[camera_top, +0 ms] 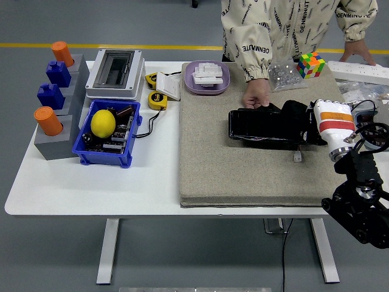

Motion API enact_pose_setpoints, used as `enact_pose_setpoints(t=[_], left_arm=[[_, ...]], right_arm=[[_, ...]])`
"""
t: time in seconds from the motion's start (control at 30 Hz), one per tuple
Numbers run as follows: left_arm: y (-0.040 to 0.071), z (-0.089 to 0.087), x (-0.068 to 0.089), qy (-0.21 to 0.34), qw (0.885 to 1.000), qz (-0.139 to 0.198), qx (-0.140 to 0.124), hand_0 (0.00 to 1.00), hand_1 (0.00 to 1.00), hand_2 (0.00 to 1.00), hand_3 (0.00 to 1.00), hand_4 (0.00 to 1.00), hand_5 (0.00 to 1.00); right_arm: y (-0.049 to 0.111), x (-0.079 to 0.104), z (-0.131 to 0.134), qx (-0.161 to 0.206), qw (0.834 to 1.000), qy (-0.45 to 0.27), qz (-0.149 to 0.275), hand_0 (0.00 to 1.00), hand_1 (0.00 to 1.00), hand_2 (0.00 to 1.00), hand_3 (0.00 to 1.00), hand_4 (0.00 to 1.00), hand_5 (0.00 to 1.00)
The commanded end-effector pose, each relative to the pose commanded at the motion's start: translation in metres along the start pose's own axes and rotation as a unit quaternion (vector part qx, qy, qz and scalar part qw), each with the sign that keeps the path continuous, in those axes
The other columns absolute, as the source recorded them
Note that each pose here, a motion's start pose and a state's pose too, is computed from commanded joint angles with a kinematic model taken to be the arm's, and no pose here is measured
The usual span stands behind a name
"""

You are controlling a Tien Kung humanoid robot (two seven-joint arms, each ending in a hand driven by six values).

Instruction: Pick the rag up,wipe the panel,place it on the desk

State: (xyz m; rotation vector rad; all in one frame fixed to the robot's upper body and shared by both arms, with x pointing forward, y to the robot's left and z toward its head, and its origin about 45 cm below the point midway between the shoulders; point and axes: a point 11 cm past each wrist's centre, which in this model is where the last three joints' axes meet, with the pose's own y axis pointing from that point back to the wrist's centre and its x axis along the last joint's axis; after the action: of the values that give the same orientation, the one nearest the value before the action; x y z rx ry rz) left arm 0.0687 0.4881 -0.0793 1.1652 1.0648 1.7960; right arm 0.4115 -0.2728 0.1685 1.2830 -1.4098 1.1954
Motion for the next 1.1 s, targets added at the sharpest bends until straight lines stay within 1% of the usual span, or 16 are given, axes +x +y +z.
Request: enact_pose_setpoints(t=[0.33,0.7,0.97,1.1], left_arm=[[0.000,-0.001,0.001,-0.001,1.000,0.001,0.001,0.604,0.636,0.637,0.562,0.631,0.448],[0.000,0.002,0.000,-0.001,1.000,0.000,-0.001,0.603,0.636,0.637,0.562,0.631,0.447],[0.000,0.000,0.002,-0.004,1.000,0.002,0.000,0.603,0.636,0.637,0.562,0.631,0.448],[0.000,-0.001,0.002,-0.005,1.000,0.002,0.002,0.603,0.636,0.637,0.562,0.631,0.449]], right_arm=[[-0.003,-0.005,-0.038,0.033,0.999,-0.019,-0.003,0.278,0.357,0.373,0.375,0.913,0.087],[-0.003,-0.008,-0.092,0.093,0.995,-0.027,-0.012,0.279,0.357,0.373,0.376,0.913,0.086],[0.005,-0.014,-0.131,0.147,0.989,-0.024,-0.023,0.278,0.357,0.373,0.376,0.913,0.087],[0.009,-0.017,-0.144,0.162,0.986,-0.025,-0.029,0.278,0.357,0.373,0.376,0.914,0.087]])
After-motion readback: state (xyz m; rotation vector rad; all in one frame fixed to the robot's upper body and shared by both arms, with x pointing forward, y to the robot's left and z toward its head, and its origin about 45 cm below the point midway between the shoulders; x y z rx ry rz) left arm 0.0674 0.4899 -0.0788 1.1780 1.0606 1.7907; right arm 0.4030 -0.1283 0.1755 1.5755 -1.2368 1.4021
